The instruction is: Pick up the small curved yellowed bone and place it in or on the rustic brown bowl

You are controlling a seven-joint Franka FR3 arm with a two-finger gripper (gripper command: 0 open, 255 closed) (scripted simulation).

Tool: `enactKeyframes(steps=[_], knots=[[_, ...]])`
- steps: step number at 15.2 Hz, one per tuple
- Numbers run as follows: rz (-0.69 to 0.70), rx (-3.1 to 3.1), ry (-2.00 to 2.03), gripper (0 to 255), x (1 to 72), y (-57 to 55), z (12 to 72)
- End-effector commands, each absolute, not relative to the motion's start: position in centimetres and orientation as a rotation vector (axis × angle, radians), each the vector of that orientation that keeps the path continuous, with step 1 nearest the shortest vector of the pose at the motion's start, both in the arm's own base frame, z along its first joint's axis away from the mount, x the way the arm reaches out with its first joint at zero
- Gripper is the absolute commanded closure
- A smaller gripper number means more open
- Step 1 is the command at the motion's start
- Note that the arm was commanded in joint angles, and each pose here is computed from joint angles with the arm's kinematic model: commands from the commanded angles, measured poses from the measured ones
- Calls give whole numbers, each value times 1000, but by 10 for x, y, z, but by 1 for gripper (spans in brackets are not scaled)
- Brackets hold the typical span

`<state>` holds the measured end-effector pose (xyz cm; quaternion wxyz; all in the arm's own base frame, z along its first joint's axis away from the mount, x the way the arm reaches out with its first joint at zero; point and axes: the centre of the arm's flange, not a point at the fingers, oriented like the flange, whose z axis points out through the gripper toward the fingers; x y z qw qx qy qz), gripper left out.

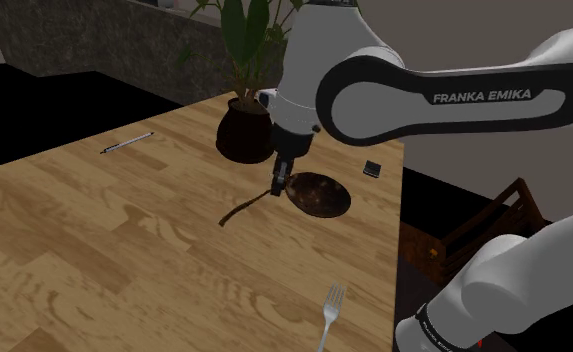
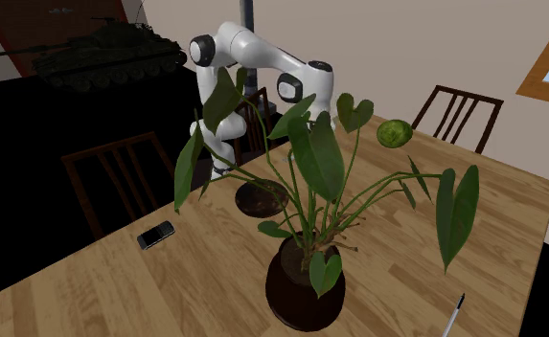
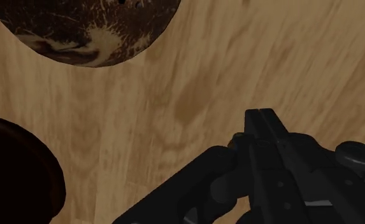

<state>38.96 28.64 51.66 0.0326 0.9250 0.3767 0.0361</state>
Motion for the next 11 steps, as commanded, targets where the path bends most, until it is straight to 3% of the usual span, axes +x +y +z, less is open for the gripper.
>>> enactKeyframes(steps=[1, 11], knots=[[111, 2848, 1159, 0, 389, 287, 517], [33, 2645, 1468, 0, 453, 352, 446]])
